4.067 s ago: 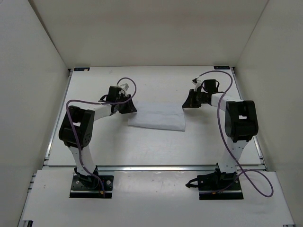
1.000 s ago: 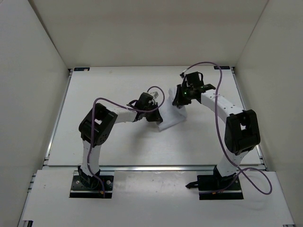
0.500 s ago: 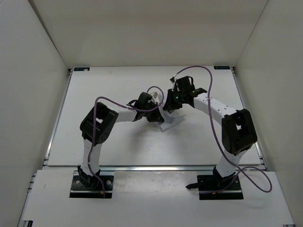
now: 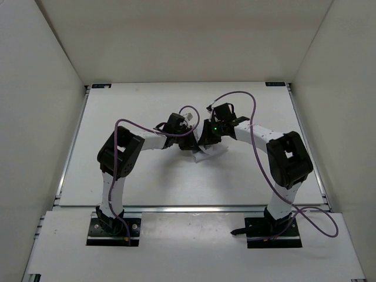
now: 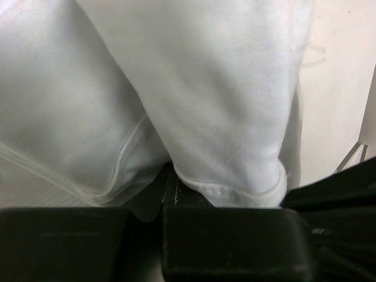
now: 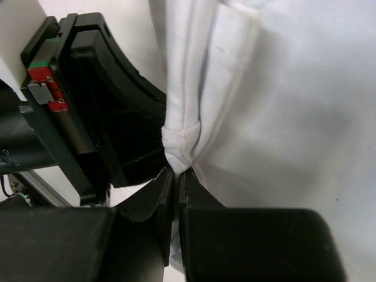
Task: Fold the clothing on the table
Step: Fold the skirt
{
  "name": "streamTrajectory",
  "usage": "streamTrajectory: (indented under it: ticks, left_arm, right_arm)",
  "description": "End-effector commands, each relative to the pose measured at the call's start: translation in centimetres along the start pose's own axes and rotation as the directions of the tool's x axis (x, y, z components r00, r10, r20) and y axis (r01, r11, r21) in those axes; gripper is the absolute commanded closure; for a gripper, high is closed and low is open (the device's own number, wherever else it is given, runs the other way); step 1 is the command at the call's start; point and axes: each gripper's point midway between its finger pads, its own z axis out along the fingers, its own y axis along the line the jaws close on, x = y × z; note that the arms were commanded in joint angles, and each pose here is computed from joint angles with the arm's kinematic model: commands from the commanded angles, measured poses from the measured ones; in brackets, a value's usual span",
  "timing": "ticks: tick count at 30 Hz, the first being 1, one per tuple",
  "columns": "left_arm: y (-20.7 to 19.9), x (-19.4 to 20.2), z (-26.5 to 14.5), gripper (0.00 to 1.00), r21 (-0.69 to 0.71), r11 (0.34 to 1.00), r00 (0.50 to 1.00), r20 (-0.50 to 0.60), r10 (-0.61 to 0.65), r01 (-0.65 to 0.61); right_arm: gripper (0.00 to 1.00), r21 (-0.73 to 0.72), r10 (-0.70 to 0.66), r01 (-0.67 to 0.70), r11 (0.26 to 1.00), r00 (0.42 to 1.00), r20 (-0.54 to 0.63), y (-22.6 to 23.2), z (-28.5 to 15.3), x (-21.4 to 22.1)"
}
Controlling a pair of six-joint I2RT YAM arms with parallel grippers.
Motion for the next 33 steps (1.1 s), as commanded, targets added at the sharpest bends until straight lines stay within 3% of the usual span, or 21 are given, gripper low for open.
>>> streamTrajectory:
  ticks: [1,10,13,15,17,18,20,21,22,25,31,33]
  left_arm:
    - [0.1,1.2,-0.3,1.0,-0.01,1.0,0.999,-0.041,0.005,-0.005]
    - [0.4,1.5,-0.6,1.0,-0.004,1.0,0.999,-0.048,0.003,-0.004]
    - [0.8,1.3,-0.9,1.0,-0.002,1.0,0.999,-0.05,-0.014,0.014]
    - [0.5,1.1,-1.1,1.0,0.002,1.0,0.999,-0.042,-0.008,0.008]
    - [0.8,0.6,-1.5,1.0,0.001,1.0,0.999,-0.036,-0.009,0.009]
    - [0.5,0.6,-1.6,1.0,0.003,1.0,0.999,-0.032,0.008,-0.008]
    - [0.5,0.0,-2.3,1.0,-0.006,1.0,1.0,-0.025,0.007,-0.007]
    - [0.1,-0.6,-2.9,1.0,0.003,1.0,1.0,-0.012,0.009,-0.009]
    - [-0.1,-1.1,-3.5,1.0,0.005,1.0,1.0,0.006,0.016,-0.016]
    - [-0.3,-2.7,-5.5,1.0,0.021,1.0,0.998,0.059,-0.005,0.004]
    - [-1.1,-5.7,-10.8,0.93,0.031,1.0,0.98,0.198,-0.004,-0.002]
    - [-0.8,-5.6,-11.8,0.91,0.009,1.0,0.975,0.22,0.0,-0.002]
  right_arm:
    - [1.0,-0.074,-0.006,0.006,0.997,1.0,0.011,2.3,0.7,0.1]
    - [0.99,-0.13,0.036,-0.035,0.991,0.999,0.009,2.3,1.7,0.5]
    - [0.65,-0.15,0.062,-0.062,0.987,0.998,-0.006,2.1,1.6,0.8]
    - [0.37,-0.166,0.041,-0.033,0.986,0.998,0.049,2.8,0.5,-0.8]
    - [0.23,-0.175,-0.002,0.021,0.984,0.994,0.11,4.0,-0.9,-2.2]
    - [0.22,-0.18,-0.017,0.042,0.983,0.99,0.138,4.6,-1.7,-2.9]
    - [0.21,-0.18,-0.023,0.06,0.982,0.979,0.2,5.2,-3.5,-4.9]
    - [0.26,-0.184,-0.032,0.078,0.98,0.969,0.243,5.7,-4.8,-5.9]
    - [0.38,-0.181,-0.028,0.081,0.98,0.96,0.279,5.7,-6.1,-6.8]
    - [0.55,-0.136,-0.021,0.068,0.988,0.945,0.326,4.1,-7.6,-7.4]
    - [0.84,-0.049,0.0,0.014,0.999,0.963,0.271,-0.5,-6.3,-4.0]
    - [0.87,-0.041,0.014,-0.004,0.999,0.972,0.234,-1.7,-5.3,-3.0]
